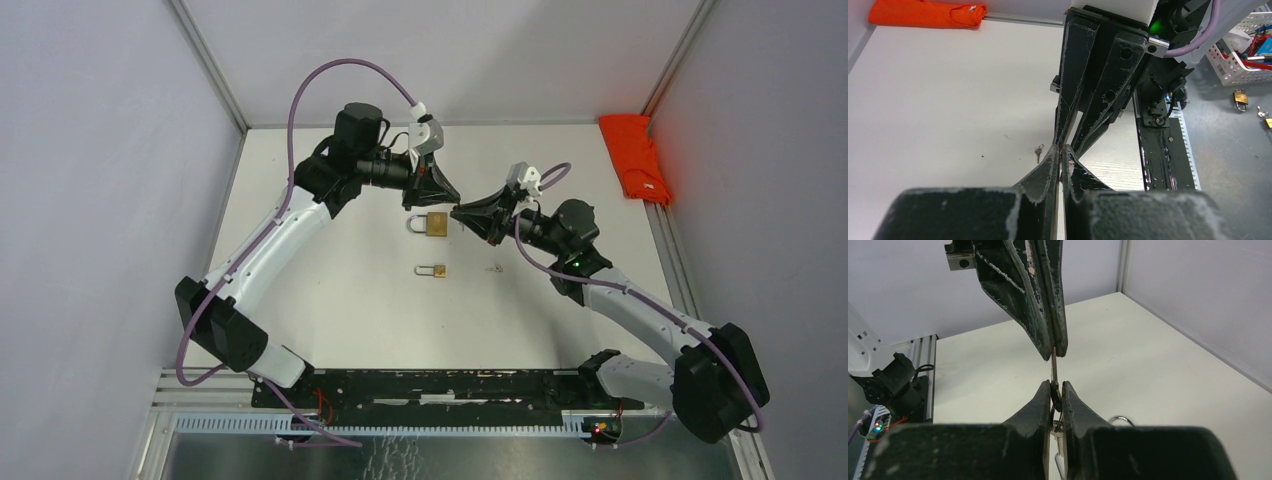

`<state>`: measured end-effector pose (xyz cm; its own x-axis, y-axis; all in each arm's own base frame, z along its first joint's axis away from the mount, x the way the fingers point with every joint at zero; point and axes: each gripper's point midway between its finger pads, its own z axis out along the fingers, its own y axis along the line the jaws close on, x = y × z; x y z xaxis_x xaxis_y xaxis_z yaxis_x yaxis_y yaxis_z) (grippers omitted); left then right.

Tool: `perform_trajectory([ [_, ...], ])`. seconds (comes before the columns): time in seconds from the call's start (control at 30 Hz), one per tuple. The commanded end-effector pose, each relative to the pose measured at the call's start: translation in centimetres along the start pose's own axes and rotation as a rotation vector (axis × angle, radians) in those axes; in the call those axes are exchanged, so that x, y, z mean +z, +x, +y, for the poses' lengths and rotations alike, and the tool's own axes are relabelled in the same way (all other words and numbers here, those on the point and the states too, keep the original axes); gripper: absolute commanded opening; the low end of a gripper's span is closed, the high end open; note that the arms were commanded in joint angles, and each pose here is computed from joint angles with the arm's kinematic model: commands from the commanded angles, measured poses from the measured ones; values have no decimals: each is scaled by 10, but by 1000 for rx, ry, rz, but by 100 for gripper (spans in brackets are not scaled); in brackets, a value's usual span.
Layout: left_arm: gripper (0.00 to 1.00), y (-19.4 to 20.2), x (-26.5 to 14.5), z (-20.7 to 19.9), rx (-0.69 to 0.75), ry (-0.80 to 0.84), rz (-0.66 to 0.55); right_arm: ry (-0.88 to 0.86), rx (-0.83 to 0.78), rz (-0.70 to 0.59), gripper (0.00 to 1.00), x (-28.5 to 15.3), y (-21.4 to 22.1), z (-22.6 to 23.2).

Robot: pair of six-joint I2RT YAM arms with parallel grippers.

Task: Unlock with the key
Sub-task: Pick up the key from the center of the board.

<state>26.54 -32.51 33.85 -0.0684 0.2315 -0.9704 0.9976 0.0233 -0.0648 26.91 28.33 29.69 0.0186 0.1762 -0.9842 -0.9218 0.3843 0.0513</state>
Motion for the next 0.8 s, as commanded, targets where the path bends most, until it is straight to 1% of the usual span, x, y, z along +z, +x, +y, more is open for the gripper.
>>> perform_trajectory([
  [0.0,9,-18,-8,-6,31,-15,-44,19,-86,-9,0,0,-23,-4],
  [0.07,9,-19,-9,-3,30,-31,-50,28,-86,4,0,1,-23,-6],
  [0.13,9,-26,-11,3,32,-82,-64,44,-76,30,0,1,-19,-10],
  [0.23,9,-45,-16,18,31,-180,-104,62,-49,82,0,4,-15,-14],
  [0.37,10,-63,-17,27,-17,-234,-161,97,-14,144,0,9,-12,-24],
  [0.53,9,-60,-16,50,-117,-374,-199,155,47,189,0,20,-18,-36],
  [0.67,9,-52,-1,66,-235,-484,-194,242,73,250,0,27,-17,-53],
  [0.77,9,-45,13,70,-270,-556,-178,267,86,279,0,32,-13,-58],
])
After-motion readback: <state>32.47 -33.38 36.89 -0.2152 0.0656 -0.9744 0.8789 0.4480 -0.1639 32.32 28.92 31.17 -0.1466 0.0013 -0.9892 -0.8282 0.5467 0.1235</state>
